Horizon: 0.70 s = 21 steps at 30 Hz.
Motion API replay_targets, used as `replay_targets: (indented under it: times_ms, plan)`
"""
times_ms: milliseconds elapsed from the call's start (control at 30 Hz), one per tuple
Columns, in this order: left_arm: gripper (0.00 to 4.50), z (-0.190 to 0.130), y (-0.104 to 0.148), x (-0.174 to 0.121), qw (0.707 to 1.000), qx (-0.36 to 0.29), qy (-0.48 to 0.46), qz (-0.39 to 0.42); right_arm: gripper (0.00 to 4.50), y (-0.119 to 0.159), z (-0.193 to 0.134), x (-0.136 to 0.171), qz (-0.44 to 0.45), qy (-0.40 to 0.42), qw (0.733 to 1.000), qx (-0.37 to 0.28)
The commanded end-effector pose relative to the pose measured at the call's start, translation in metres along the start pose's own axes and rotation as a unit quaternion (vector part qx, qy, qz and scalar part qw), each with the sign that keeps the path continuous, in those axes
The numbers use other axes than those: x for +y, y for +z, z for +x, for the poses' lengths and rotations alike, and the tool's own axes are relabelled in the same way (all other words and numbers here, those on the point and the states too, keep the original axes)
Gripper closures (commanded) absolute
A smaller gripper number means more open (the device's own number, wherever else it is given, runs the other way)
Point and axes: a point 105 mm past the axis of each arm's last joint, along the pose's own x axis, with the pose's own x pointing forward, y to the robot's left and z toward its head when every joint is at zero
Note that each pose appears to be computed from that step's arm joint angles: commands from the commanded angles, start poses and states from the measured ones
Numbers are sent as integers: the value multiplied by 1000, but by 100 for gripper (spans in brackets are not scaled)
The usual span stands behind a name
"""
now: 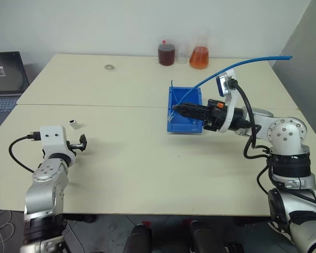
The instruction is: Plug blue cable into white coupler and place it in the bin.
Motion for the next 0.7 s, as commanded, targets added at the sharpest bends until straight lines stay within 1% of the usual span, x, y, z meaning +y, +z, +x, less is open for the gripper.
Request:
replay_targets:
  times_ms: [33,167,333,500,700]
  plan:
    - [6,19,3,-6,1000,-9,26,-3,443,13,0,8,-31,9,999,-14]
    - [6,39,-1,-14,999,-2,41,-32,443,12,-3,6,-37,-4,999,-13]
    - [6,54,-4,-9,997,6,65,-44,443,14,-6,5,-42,-20,999,-18]
    - [6,62,-8,-3,996,17,77,-35,443,13,-13,5,-43,-36,998,-20]
    - [6,64,-13,1,996,25,77,-41,443,13,-15,4,-41,-45,998,-23]
